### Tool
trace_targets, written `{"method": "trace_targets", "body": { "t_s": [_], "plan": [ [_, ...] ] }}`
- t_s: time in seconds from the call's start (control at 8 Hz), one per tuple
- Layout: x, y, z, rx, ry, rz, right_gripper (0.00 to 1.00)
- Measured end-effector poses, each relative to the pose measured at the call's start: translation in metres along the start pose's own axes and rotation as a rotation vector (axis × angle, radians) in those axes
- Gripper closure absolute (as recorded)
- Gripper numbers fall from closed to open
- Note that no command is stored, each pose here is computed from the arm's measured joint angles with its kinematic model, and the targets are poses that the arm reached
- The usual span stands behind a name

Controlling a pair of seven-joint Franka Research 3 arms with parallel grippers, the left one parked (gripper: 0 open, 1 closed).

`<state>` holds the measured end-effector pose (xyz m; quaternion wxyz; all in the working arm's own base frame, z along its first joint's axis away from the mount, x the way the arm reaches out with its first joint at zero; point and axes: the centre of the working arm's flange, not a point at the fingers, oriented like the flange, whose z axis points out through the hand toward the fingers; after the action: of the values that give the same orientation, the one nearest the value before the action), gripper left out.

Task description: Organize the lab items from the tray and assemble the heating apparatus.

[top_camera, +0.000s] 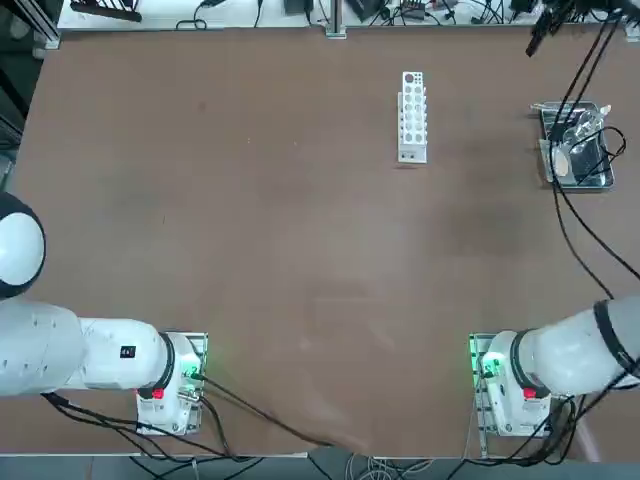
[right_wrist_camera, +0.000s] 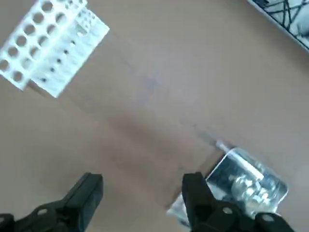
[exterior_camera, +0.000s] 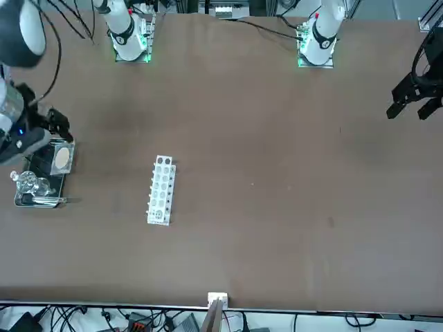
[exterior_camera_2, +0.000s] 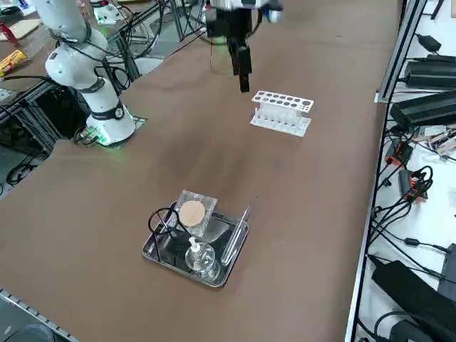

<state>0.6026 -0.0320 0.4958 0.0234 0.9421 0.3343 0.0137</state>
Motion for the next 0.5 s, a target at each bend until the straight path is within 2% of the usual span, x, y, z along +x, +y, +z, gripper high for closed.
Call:
{"method": "trace_targets", "body": {
  "t_s": [0.5],
  "plan": [
    [-0.024, 0.050, 0.085, 0.022, -0.017, -0.258, 0.00]
  ]
}}
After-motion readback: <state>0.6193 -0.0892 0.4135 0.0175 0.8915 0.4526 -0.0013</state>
